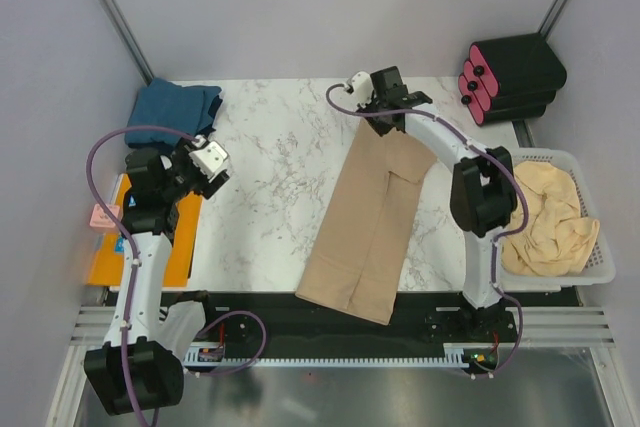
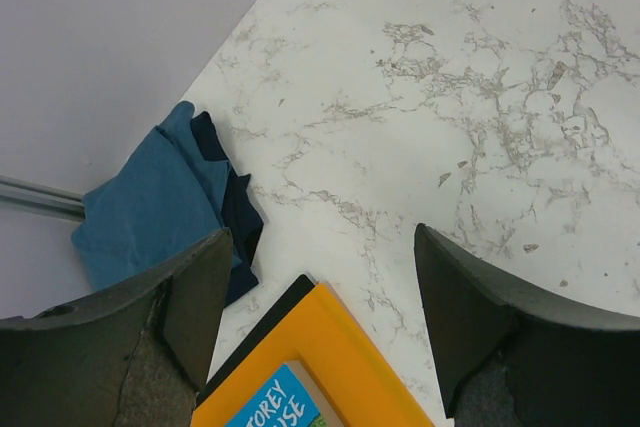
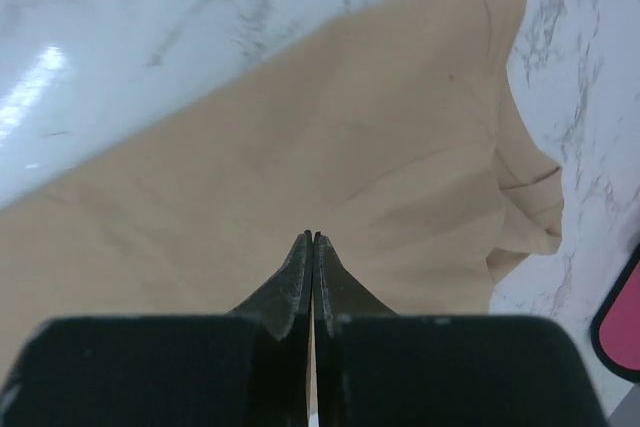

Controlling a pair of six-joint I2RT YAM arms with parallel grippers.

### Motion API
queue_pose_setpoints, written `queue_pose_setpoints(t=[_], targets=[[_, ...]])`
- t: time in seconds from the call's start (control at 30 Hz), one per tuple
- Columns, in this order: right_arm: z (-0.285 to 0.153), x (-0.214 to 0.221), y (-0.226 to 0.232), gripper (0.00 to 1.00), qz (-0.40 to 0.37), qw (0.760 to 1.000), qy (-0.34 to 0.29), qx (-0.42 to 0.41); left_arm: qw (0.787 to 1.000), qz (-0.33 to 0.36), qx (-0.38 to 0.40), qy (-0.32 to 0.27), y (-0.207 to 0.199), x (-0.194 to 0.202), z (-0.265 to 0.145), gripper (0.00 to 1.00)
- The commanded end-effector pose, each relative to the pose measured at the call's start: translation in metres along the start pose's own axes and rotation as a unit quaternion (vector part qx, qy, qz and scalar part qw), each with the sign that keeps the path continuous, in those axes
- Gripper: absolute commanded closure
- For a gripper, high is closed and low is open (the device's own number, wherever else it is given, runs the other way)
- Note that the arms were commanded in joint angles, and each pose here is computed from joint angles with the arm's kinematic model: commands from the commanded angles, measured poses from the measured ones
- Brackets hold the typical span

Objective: Fold and stack the t-shirts
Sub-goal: Rotate the tshirt 90 degrees

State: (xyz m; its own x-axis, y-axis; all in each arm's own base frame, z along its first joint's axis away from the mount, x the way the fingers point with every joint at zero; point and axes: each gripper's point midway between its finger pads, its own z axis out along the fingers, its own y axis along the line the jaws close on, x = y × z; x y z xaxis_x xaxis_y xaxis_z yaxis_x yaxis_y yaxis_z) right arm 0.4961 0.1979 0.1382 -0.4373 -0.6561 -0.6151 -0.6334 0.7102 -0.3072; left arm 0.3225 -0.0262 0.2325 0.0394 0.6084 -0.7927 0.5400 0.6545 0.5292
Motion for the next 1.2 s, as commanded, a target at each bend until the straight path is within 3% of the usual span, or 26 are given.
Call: queue_pose_setpoints(t=[0.0,0.2,0.47,0.63,0.97,1.17], targets=[[0.024,0.009,-0.051,1.00,0.050,0.998,0.013,0.048,1.000,0.029,0.005,-0.012,-0.001,-0.007,-0.002,0.20],[0.062,0.042,-0.075,1.00,0.058,0.996,0.049,0.049,0.999,0.032,0.006,-0.005,0.001,-0.006,-0.002,0.20],[0.106,0.079,-0.054,1.00,0.039,0.994,0.102,0.009,1.000,0.023,0.001,0.012,0.010,-0.001,0.003,0.21],[0.130,0.078,-0.051,1.00,0.003,0.994,0.108,0.014,1.000,0.017,0.007,0.019,0.011,0.003,0.009,0.21],[0.164,0.010,0.001,1.00,-0.102,0.994,0.036,0.011,1.000,0.002,0.023,0.018,-0.001,0.008,0.022,0.21],[0.166,-0.030,0.027,1.00,-0.124,0.992,-0.012,0.027,0.999,-0.001,0.030,0.014,-0.008,0.008,0.026,0.21]])
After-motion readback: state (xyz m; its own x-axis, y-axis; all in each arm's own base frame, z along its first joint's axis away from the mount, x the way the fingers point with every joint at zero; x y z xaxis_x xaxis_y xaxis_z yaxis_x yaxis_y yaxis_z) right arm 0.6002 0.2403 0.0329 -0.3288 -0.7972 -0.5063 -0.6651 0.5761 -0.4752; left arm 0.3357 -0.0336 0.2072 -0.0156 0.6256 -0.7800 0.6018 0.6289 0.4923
